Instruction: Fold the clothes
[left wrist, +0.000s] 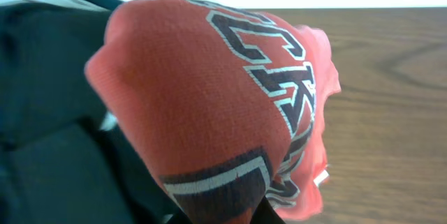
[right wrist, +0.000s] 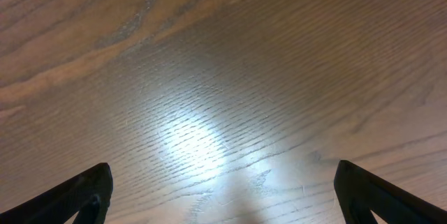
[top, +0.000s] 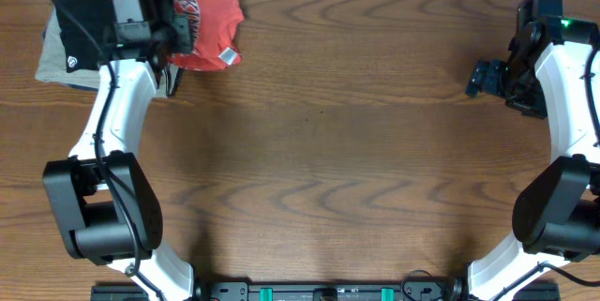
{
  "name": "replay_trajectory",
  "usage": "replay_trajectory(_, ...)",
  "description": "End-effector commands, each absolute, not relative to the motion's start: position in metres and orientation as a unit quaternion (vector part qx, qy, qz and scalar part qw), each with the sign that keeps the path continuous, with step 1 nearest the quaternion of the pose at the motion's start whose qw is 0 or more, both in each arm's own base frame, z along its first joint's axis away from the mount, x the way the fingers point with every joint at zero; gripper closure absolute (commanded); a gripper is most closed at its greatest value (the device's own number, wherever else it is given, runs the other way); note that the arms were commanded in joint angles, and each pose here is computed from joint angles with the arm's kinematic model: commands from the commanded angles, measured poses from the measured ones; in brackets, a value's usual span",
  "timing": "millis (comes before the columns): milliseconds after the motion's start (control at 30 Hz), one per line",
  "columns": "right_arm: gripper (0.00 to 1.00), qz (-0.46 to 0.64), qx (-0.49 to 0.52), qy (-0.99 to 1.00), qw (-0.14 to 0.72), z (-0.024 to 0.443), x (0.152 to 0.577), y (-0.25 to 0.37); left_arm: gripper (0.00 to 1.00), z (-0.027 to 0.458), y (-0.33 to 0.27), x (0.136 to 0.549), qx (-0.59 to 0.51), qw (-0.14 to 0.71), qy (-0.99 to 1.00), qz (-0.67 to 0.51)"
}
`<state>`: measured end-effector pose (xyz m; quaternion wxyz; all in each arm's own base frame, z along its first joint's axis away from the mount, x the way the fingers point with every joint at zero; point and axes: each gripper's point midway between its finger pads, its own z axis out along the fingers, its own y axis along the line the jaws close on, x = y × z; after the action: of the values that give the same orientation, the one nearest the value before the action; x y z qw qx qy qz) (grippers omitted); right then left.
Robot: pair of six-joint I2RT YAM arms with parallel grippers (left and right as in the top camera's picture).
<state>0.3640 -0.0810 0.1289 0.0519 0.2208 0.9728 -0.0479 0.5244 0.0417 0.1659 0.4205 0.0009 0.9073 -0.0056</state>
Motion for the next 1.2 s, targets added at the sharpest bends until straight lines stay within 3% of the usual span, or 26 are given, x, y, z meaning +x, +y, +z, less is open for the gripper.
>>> replay_trajectory(0,0.01,-0.048,0.217,0.973,0.061,0.135,0.366,-0.082,0.94,0.187,0.057,0.532,0.001,0.449,0.894,0.014)
replay_trajectory(500,0.01,-0.048,0.217,0.973,0.061,0.135,0.366,-0.082,0.94,0.264,0.101,0.542,-0.096,0.531,0.841,0.036)
replay_trajectory(733,0.01,-0.048,0.217,0.973,0.061,0.135,0.366,-0.082,0.94,0.27,0.141,0.539,-0.155,0.546,0.822,0.037)
replay_trajectory(1167,0.01,-0.048,0.217,0.973,0.061,0.135,0.366,-0.082,0.94,0.237,0.231,0.538,-0.218,0.55,0.802,0.077)
